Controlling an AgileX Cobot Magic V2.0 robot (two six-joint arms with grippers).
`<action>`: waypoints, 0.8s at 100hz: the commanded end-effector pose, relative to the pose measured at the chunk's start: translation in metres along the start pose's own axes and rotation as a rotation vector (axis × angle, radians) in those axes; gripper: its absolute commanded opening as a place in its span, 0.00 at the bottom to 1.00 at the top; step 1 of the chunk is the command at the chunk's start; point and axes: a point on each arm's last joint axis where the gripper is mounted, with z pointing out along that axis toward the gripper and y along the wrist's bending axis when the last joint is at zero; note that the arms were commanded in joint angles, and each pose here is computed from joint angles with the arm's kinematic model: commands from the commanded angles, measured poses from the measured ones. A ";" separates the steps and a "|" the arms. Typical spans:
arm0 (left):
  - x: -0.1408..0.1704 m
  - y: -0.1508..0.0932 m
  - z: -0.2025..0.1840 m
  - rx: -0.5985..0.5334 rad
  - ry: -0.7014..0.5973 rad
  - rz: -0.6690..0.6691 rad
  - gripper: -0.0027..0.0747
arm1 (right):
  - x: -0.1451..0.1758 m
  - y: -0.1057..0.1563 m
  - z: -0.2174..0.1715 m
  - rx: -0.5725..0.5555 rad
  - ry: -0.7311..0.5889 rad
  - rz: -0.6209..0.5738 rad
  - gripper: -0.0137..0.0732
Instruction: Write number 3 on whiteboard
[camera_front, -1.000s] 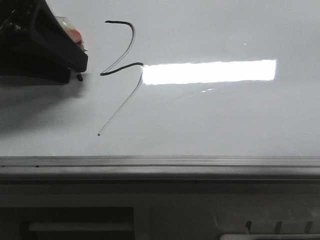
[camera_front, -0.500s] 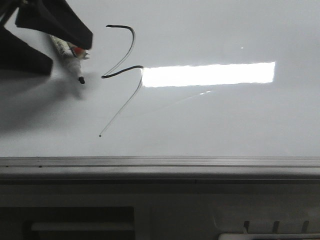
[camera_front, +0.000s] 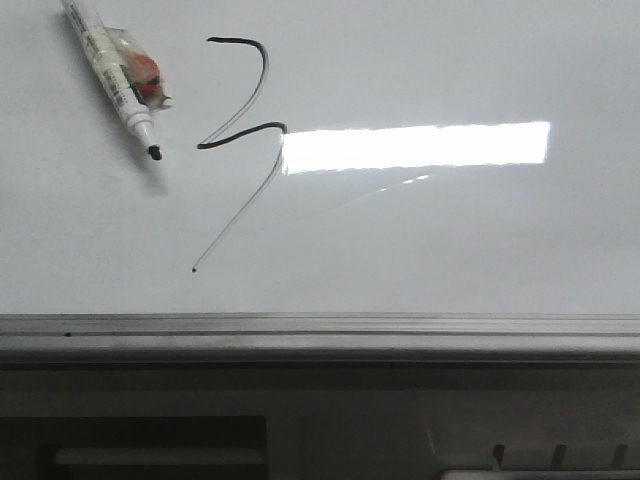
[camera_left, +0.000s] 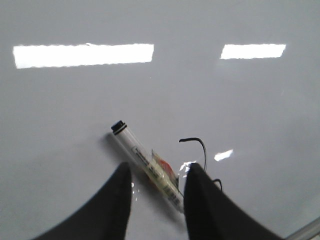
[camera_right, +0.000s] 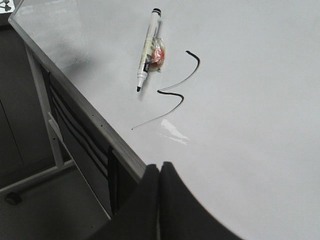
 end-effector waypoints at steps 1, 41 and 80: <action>0.008 0.000 -0.018 -0.015 -0.083 0.005 0.08 | 0.002 0.000 -0.005 0.019 -0.130 -0.021 0.09; 0.045 -0.003 -0.051 0.024 -0.198 -0.043 0.01 | 0.045 0.005 0.000 0.013 -0.034 -0.036 0.09; 0.049 -0.002 -0.050 0.023 -0.187 -0.047 0.01 | 0.046 0.005 0.000 0.013 -0.029 -0.036 0.09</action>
